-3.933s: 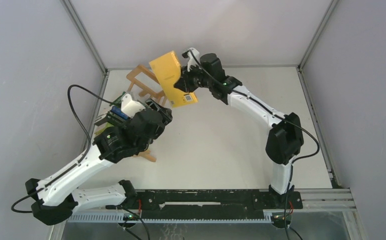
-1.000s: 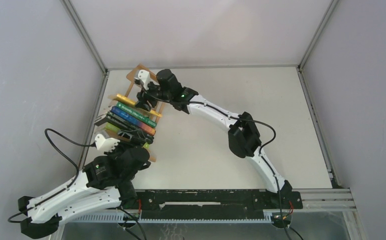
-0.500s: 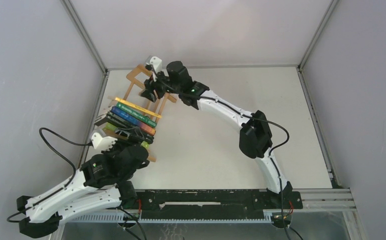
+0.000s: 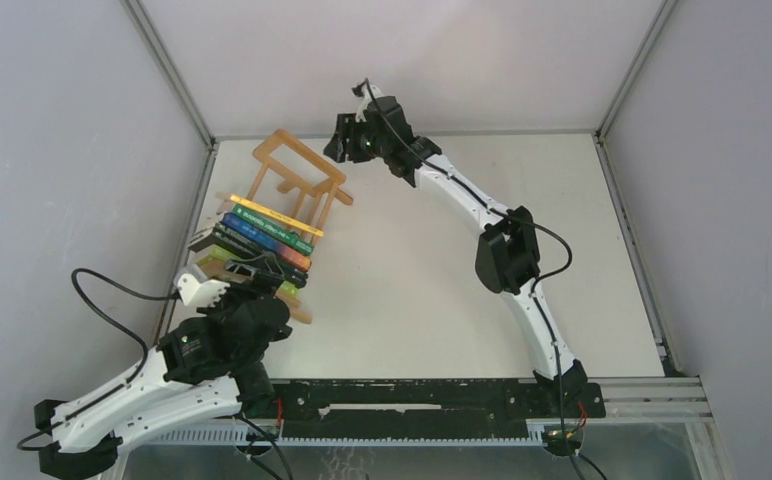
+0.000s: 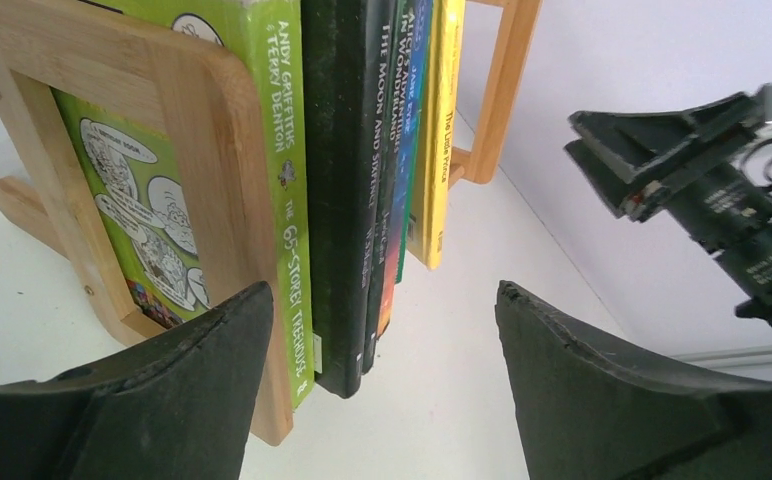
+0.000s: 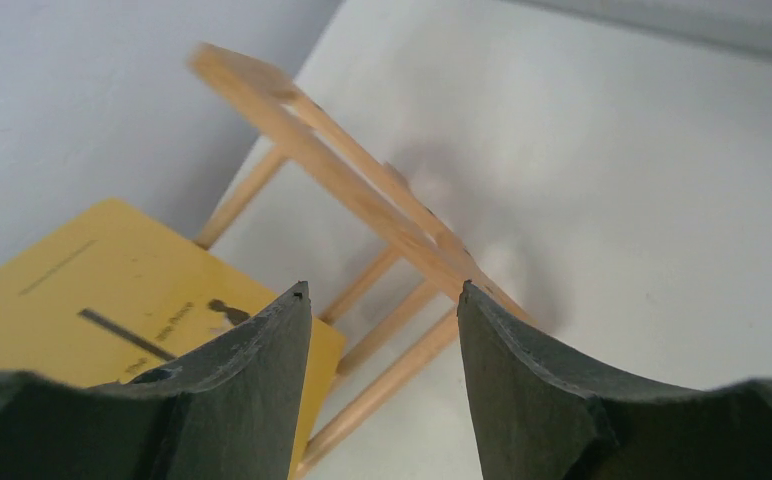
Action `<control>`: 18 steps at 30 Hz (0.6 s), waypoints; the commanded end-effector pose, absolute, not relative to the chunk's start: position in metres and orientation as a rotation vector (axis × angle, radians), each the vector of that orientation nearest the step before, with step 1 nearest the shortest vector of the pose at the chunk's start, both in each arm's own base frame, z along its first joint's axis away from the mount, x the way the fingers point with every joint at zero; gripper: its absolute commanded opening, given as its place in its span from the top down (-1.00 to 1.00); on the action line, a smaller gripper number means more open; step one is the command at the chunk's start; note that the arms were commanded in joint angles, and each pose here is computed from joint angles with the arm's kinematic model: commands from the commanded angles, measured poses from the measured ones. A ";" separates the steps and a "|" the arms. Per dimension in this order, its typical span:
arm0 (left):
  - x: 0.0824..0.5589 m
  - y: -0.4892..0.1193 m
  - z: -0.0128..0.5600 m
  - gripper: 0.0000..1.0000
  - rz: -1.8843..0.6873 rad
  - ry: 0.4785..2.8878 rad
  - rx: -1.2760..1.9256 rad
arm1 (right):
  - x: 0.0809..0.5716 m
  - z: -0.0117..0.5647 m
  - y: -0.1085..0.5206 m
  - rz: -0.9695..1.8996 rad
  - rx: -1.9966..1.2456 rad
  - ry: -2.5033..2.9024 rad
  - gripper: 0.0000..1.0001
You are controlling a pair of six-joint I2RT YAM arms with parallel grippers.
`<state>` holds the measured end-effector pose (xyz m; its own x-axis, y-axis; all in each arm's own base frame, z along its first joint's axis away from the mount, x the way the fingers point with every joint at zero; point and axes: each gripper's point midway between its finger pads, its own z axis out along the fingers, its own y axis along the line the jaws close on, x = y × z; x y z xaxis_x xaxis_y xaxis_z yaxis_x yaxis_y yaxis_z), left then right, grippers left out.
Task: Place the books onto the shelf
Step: Place the book on the shelf, then adjust the shelf at the center of the board.
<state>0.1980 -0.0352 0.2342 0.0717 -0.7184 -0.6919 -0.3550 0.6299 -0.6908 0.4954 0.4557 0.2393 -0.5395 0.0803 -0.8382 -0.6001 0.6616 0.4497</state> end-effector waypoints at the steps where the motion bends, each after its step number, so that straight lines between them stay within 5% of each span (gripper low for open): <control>1: 0.204 -0.039 0.240 -0.72 -0.306 1.503 -0.867 | 0.494 0.219 0.460 1.058 -0.225 2.099 -0.27; 18: 0.207 -0.042 0.235 -0.74 -0.243 1.526 -0.818 | 0.477 0.163 0.471 1.139 -0.108 2.309 -0.25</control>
